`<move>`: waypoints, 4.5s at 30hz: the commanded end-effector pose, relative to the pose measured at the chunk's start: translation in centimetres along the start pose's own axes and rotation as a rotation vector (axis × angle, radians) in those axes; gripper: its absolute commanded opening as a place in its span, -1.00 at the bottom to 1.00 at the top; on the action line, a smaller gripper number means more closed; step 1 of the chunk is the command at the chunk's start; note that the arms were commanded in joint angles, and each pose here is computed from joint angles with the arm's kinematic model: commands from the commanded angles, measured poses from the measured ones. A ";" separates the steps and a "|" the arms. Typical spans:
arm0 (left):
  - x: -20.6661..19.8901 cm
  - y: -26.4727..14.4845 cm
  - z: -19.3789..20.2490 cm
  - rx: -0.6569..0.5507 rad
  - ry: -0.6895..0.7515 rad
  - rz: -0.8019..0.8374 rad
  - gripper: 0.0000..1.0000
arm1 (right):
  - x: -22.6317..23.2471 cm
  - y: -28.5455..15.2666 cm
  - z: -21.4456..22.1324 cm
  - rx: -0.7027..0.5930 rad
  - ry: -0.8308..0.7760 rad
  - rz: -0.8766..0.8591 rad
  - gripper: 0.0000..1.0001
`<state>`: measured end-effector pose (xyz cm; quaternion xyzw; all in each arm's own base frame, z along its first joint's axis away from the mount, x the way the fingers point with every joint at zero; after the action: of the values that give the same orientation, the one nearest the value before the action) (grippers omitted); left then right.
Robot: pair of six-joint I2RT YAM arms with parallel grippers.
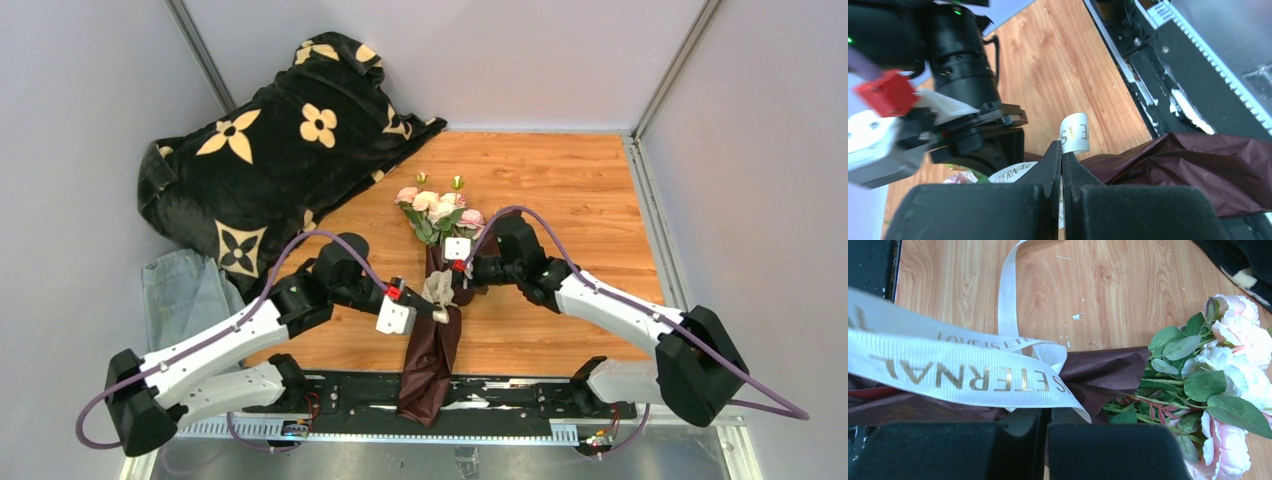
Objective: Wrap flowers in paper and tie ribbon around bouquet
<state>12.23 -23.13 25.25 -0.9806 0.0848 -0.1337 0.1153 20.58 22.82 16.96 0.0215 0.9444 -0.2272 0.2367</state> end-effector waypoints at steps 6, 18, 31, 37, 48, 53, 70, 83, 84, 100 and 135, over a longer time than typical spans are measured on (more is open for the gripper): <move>-1.5 5.5 7.0 0.148 0.385 0.109 -1.00 | -1.4 0.6 0.4 -0.008 0.081 0.053 -1.00; -1.9 3.3 7.9 0.407 0.487 0.110 0.67 | -0.5 0.2 0.3 -0.043 0.052 0.037 -1.00; 5.2 -3.1 5.1 0.300 -0.332 -0.475 0.29 | -0.7 0.2 -1.2 -0.075 0.023 0.023 -1.00; 4.9 -2.2 7.2 0.197 -0.422 -0.470 0.67 | -1.1 0.6 -2.8 -0.101 0.103 0.027 -1.00; 5.5 -0.4 9.2 0.141 -0.382 -0.435 0.58 | -0.7 1.7 -3.8 -0.089 0.160 0.000 -1.00; 5.0 0.3 9.3 0.127 -0.350 -0.339 0.46 | -1.2 2.0 -3.9 -0.064 0.171 -0.016 -1.00; 5.0 0.2 10.5 0.140 -0.456 -0.399 -0.53 | -1.0 1.7 -3.9 -0.042 0.176 -0.025 -1.00; 4.8 0.2 11.0 0.155 -0.447 -0.399 -1.00 | -0.5 1.2 -3.5 -0.020 0.151 -0.039 -0.84; 4.8 0.2 11.1 0.157 -0.445 -0.398 -1.00 | -0.2 1.1 -3.3 -0.004 0.162 -0.053 -0.82; 4.2 0.6 12.2 0.064 -0.682 -0.484 -0.13 | 0.2 1.3 -3.1 -0.022 0.187 -0.049 -1.00; 4.5 0.8 12.3 0.041 -0.553 -0.432 -1.00 | 2.5 0.5 -3.3 0.050 0.470 0.062 -0.37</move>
<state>19.80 -22.53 14.27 -0.9690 -0.1618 0.1319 0.1324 17.43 23.35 19.51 0.0671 0.9663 -0.2350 0.0806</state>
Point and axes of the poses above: each gripper's point midway between its finger pads, its own y axis out along the fingers, its own x axis along the line the jaws close on, z = x × y, the point moved 7 cm from there along -y, back along the fingers, and after that the axes turned 14 degrees about -y, right-handed, at the moved point
